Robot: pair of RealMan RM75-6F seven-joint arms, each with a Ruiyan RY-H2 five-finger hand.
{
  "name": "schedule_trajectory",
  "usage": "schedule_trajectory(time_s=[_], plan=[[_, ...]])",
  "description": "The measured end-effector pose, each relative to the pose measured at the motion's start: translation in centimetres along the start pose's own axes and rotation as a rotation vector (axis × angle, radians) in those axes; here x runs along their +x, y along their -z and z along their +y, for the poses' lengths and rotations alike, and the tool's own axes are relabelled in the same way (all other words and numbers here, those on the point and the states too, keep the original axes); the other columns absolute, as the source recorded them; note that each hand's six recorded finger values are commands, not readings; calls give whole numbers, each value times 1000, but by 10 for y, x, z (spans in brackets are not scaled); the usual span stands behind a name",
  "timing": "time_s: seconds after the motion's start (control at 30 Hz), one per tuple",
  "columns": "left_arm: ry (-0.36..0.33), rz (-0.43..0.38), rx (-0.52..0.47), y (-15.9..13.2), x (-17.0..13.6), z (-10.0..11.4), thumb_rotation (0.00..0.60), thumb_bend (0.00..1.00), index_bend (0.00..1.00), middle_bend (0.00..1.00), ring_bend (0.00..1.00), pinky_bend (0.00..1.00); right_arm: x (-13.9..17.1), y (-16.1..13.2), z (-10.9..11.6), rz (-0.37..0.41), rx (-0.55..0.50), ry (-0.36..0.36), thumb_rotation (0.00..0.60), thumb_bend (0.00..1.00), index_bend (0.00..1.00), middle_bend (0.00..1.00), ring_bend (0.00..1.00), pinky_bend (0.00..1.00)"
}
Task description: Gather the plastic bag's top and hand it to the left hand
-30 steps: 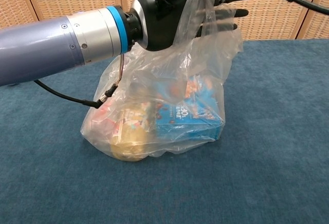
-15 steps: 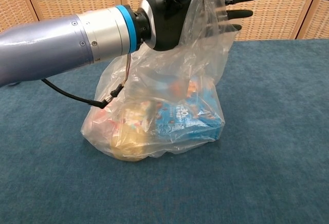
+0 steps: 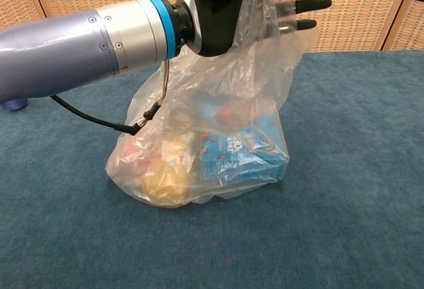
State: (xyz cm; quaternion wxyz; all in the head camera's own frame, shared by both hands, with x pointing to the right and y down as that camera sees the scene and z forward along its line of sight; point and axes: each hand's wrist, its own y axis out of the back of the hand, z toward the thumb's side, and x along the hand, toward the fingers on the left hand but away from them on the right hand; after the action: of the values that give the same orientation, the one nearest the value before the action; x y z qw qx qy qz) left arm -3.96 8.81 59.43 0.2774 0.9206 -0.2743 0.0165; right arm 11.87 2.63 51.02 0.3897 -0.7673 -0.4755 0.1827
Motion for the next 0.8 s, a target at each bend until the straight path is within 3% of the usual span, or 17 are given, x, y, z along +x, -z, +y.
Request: schedule_trajectory(time_s=[0.33, 0.5, 0.8], plan=[[32, -16, -49, -3, 3, -11, 421, 149, 278, 152, 162, 49, -2, 1, 1, -13, 19, -8, 600, 0, 1, 0, 0, 0], [26, -23, -42, -4, 3, -9, 385, 148, 290, 171, 164, 38, -2, 2, 5, -20, 21, -7, 600, 0, 0, 0, 0, 0], [6, -22, -26, -4, 4, -5, 394, 150, 294, 181, 170, 43, 2, 0, 12, -3, 49, -26, 600, 0, 0, 0, 0, 0]])
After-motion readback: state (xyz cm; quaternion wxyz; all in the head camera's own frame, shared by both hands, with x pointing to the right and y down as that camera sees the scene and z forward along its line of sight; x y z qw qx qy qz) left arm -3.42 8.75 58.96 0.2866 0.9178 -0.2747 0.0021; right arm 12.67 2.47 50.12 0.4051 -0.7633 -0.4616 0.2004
